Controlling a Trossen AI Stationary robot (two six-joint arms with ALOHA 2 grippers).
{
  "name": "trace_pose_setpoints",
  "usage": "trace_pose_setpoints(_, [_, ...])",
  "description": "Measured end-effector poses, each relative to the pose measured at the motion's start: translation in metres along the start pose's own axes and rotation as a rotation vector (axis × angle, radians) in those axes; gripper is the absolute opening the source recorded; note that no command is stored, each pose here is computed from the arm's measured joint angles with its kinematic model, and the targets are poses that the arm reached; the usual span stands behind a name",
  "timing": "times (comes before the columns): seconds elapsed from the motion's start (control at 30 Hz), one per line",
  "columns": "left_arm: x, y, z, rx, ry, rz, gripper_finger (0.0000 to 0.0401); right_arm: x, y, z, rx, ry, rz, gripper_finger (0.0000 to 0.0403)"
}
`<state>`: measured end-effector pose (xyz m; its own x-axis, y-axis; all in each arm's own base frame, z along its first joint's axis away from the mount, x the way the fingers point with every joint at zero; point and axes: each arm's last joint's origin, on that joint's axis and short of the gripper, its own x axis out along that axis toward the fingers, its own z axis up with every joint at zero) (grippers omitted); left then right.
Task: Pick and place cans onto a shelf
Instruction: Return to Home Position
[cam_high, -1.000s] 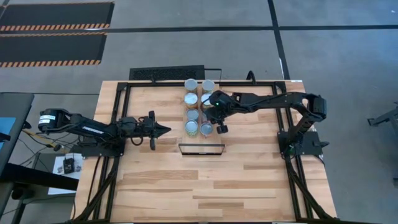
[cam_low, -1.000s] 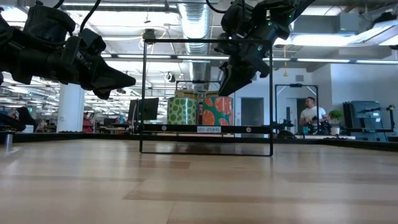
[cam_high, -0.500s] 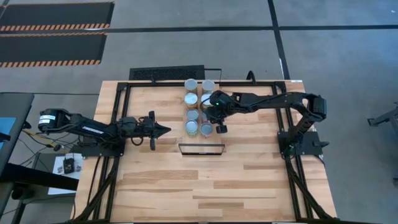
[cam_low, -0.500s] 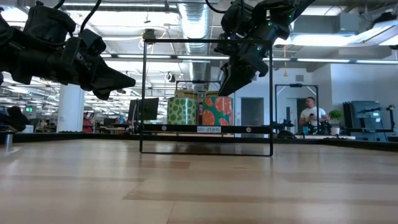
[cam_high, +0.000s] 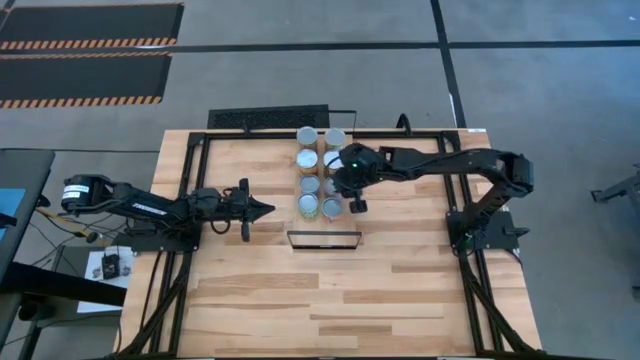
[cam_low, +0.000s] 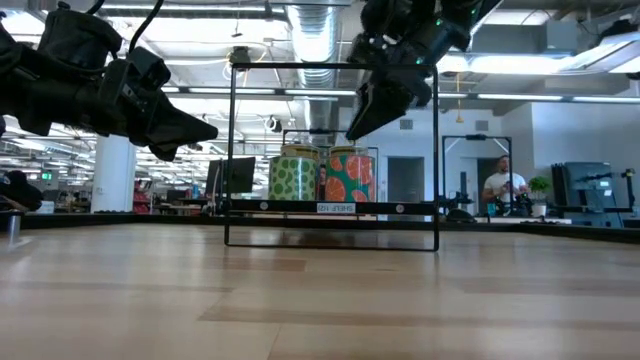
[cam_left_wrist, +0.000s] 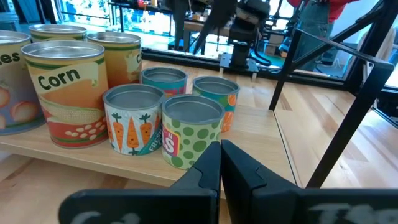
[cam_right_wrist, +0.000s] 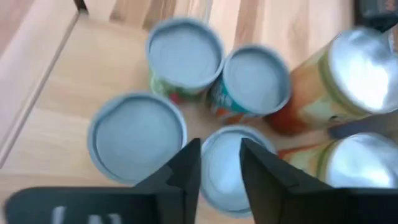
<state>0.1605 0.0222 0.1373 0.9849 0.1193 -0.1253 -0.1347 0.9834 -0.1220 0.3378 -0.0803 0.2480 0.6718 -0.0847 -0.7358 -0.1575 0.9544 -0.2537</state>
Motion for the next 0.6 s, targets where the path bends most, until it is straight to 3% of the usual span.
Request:
trace_pose_setpoints(0.23, [0.0, -0.001, 0.001, 0.017, -0.009, -0.022, 0.0, -0.042, 0.003, -0.003, -0.005, -0.065, -0.046, 0.0013])
trace_pose_setpoints(0.6, [0.0, -0.001, 0.004, 0.013, -0.036, -0.094, 0.0, -0.066, 0.03, -0.055, 0.15, -0.308, -0.159, 0.0008])
